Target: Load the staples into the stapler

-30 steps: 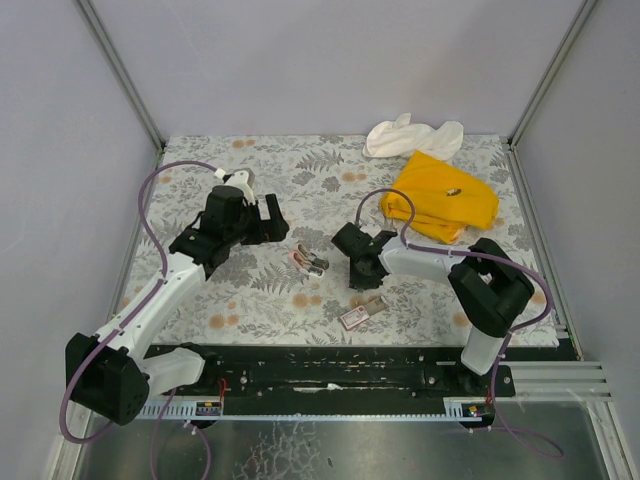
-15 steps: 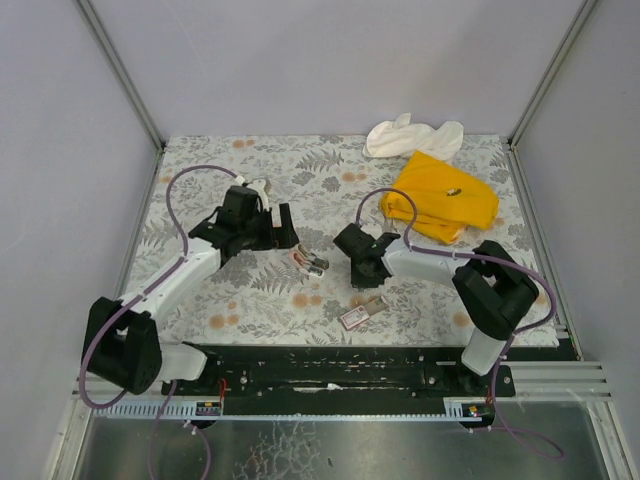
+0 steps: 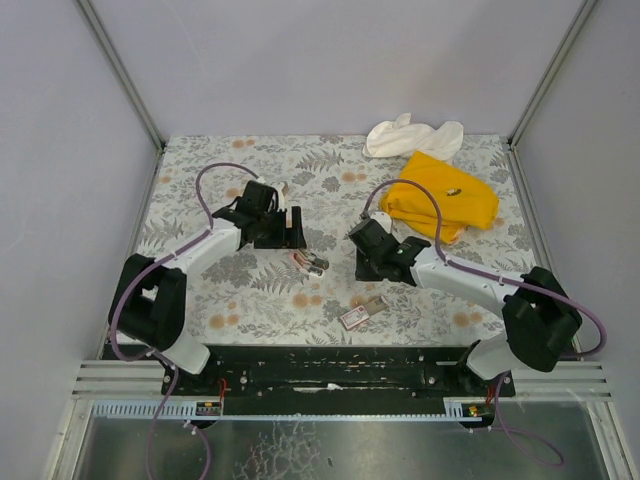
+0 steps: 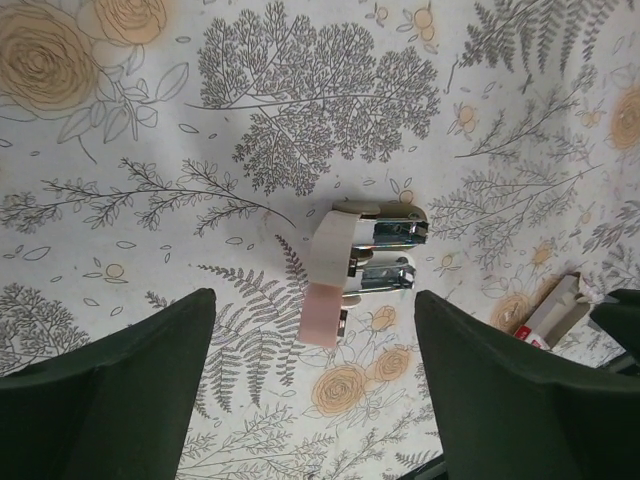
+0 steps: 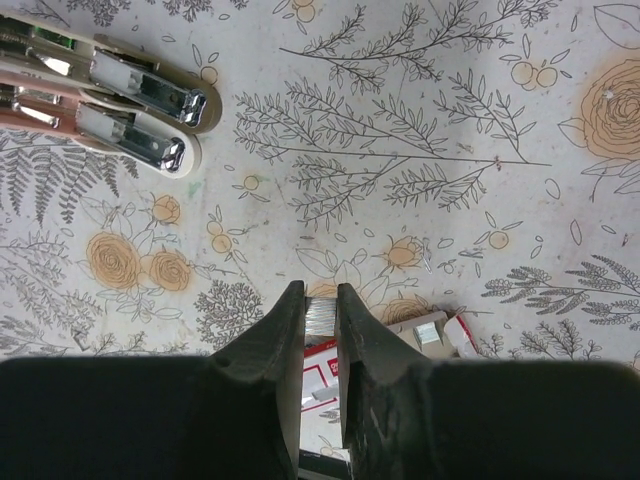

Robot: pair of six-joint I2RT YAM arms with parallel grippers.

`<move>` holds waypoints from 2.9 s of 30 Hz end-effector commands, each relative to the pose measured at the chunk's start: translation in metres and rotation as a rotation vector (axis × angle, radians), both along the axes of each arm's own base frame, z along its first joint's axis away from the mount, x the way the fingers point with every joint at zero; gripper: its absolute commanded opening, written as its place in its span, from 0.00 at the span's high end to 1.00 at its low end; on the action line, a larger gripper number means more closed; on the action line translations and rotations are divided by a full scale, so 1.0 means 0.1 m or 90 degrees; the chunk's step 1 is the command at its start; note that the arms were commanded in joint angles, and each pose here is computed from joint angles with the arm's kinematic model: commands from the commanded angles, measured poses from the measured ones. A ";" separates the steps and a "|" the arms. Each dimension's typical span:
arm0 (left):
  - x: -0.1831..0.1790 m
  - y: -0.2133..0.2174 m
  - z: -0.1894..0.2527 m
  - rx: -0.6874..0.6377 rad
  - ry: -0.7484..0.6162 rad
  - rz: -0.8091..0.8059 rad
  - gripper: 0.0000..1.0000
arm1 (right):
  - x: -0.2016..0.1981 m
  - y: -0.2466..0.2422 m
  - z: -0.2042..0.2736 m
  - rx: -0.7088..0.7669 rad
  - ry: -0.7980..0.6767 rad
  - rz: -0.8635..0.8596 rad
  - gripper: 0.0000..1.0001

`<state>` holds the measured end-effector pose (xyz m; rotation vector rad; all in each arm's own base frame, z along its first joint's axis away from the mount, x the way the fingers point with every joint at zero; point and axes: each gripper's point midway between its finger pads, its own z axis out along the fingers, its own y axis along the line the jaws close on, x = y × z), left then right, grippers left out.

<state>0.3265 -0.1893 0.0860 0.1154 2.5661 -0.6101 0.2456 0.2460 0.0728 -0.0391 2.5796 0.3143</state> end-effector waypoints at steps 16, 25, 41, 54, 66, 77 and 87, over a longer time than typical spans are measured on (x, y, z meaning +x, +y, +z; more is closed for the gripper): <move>-0.01 -0.22 -0.24 -0.043 0.020 -0.112 0.63 | -0.03 0.07 0.35 0.078 -0.063 0.060 0.82; -0.09 -0.40 -0.25 -0.070 0.021 -0.179 0.94 | -0.08 0.06 0.40 0.073 -0.086 0.117 0.82; -0.71 -1.05 -0.39 -0.050 0.040 -0.401 1.00 | -0.20 0.15 0.22 0.061 -0.108 0.253 0.82; -0.69 -1.14 -0.23 -0.012 -0.013 -0.394 0.49 | -0.22 0.33 0.13 0.031 -0.129 0.336 0.82; -0.01 -0.62 0.58 -0.090 -0.158 -0.207 0.21 | -0.29 0.40 0.15 0.042 -0.145 0.392 0.82; 0.54 0.33 0.72 -0.025 -0.194 0.058 0.14 | -0.27 0.48 -0.04 0.005 -0.126 0.426 0.82; 0.57 0.45 0.67 0.004 -0.189 0.086 0.14 | -0.22 0.54 -0.08 -0.008 -0.130 0.445 0.83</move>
